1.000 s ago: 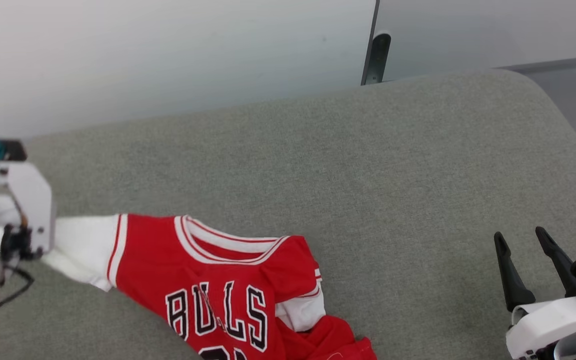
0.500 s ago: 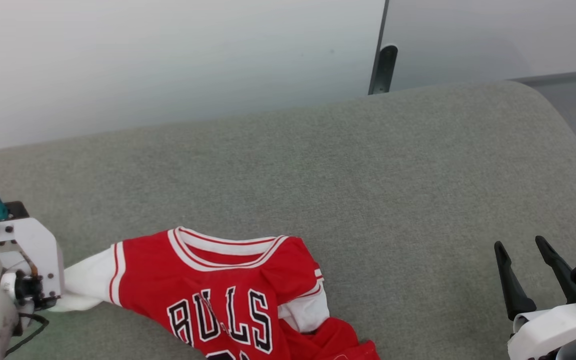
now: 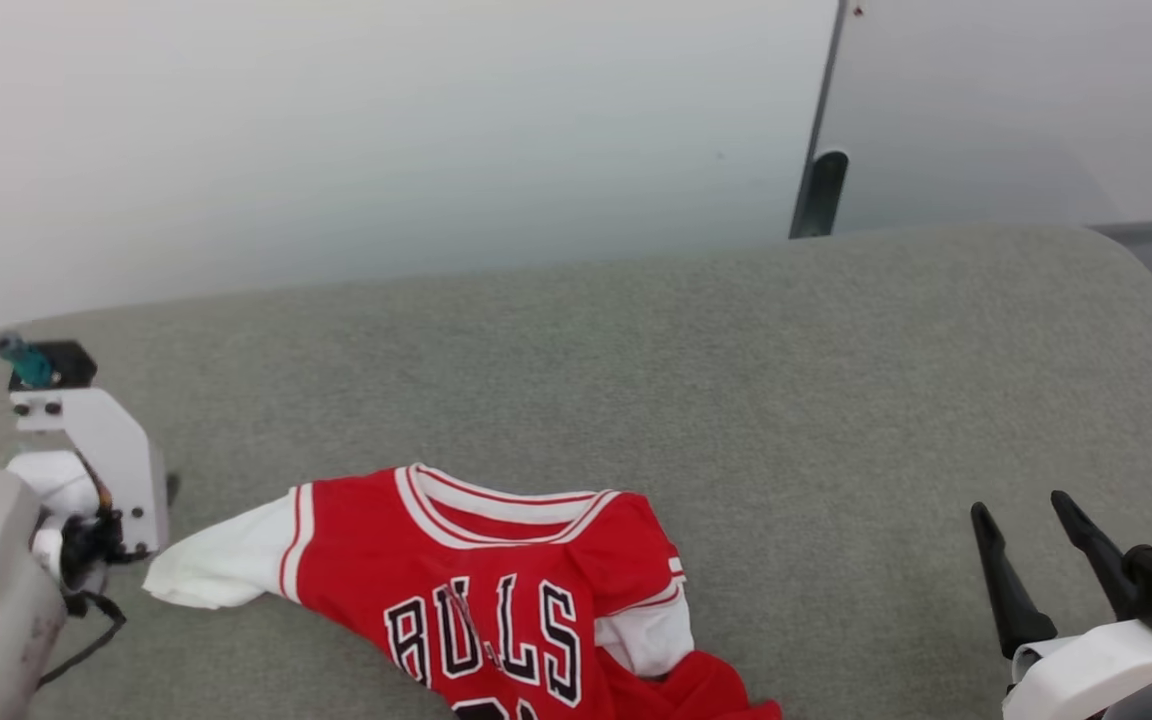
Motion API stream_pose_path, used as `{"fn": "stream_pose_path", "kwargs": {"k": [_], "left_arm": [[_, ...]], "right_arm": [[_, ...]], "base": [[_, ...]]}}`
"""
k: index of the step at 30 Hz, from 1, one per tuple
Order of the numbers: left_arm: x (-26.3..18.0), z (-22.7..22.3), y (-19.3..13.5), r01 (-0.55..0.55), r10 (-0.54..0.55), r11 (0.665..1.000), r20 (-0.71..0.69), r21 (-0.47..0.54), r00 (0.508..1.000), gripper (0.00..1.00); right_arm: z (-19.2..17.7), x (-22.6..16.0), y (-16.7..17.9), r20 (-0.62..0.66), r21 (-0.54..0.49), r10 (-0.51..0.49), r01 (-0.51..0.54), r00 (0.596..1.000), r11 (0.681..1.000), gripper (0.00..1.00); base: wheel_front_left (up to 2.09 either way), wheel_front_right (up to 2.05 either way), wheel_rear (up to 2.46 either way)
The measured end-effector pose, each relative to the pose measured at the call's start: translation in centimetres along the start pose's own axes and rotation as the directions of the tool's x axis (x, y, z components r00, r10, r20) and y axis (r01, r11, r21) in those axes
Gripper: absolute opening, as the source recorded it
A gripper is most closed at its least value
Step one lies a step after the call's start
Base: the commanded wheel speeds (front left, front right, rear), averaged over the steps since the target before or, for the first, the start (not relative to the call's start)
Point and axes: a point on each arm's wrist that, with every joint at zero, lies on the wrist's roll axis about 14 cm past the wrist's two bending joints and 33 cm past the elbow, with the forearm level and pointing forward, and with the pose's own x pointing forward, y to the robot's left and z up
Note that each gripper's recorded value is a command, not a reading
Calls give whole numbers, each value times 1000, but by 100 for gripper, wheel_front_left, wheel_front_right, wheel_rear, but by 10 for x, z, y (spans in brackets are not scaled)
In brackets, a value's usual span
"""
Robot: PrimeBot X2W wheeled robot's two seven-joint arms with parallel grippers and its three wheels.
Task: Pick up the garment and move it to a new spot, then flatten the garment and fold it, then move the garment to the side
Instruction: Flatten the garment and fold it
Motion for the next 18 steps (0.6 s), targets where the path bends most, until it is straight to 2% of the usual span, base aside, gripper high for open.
{"fn": "stream_pose_path", "kwargs": {"k": [5, 10, 18], "left_arm": [[-12, 16, -18, 87, -85, 996, 196, -2, 977, 100], [-27, 19, -33, 146, -152, 988, 355, 45, 923, 100], [-50, 7, -34, 177, -146, 984, 535, -7, 832, 100]], "right_arm": [[0, 1, 10, 8, 12, 29, -29, 1000, 999, 100], [3, 3, 19, 20, 21, 59, -59, 998, 998, 100], [2, 7, 34, 17, 28, 107, -107, 994, 994, 100]], "base": [[0, 0, 0], [0, 0, 0], [0, 0, 0]]}}
